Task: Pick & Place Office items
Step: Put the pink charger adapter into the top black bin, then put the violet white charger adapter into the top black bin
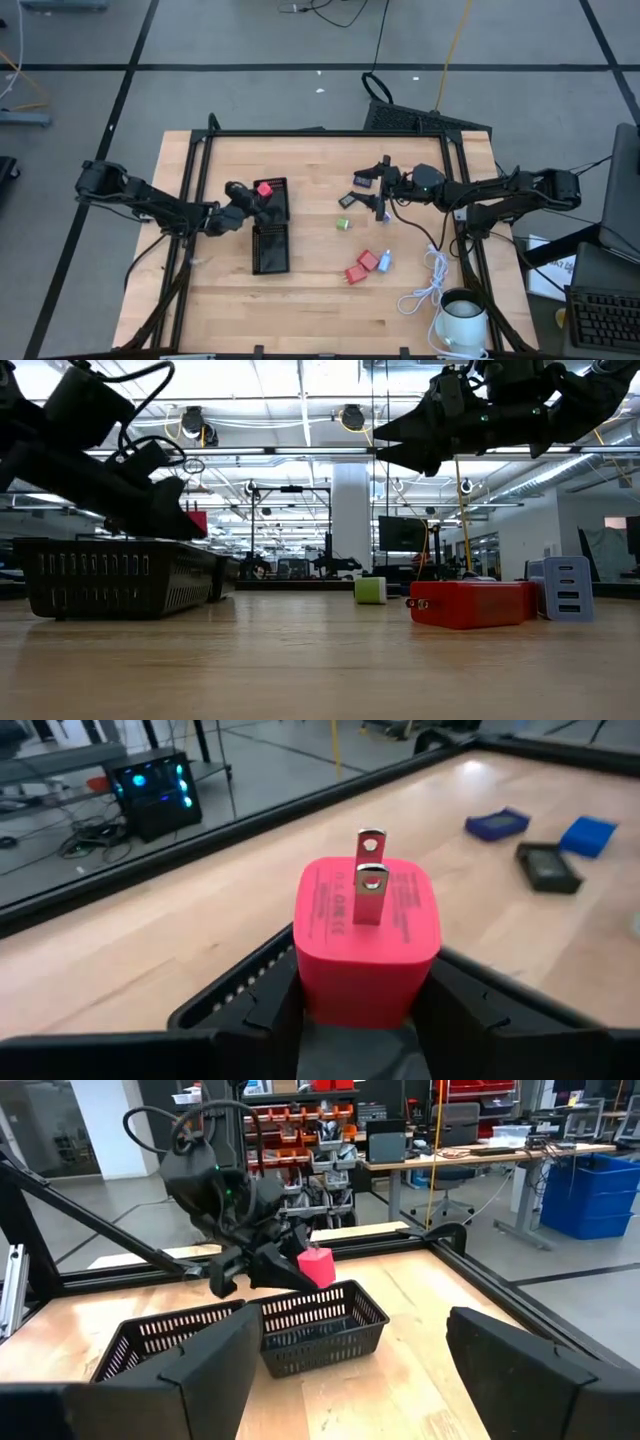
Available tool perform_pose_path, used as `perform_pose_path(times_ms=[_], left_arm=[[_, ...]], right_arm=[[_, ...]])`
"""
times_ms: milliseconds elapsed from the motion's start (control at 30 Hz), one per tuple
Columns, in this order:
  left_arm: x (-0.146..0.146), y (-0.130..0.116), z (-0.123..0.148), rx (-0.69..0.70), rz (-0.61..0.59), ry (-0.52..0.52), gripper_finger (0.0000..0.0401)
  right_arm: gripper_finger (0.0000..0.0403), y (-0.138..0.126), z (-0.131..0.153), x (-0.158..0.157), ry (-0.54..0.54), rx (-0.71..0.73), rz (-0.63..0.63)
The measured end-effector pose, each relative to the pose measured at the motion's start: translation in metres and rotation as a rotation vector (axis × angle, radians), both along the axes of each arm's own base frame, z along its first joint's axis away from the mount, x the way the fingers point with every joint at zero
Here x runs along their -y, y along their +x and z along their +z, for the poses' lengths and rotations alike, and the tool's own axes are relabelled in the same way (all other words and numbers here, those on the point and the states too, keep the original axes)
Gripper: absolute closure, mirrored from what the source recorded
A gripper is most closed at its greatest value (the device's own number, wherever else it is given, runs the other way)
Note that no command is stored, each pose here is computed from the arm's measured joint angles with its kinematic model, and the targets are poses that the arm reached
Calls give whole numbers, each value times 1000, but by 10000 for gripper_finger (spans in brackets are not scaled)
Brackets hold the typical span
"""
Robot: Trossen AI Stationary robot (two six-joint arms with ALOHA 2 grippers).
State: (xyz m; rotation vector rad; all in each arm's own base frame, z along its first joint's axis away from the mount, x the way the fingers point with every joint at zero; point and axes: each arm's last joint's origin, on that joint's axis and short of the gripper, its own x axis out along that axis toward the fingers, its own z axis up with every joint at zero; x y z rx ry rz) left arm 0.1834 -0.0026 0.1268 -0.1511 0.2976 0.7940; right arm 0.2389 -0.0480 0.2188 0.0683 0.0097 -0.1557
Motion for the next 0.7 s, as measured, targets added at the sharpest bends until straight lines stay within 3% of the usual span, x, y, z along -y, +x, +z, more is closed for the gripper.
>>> perform_pose_path(times_ms=[400,700], left_arm=[[-12,2,-13,-33,36,-74,252],[-15,2,-14,-28,54,-84,152]], right_arm=[[116,0,0,0,0,0,0],[117,0,0,0,0,1,0]])
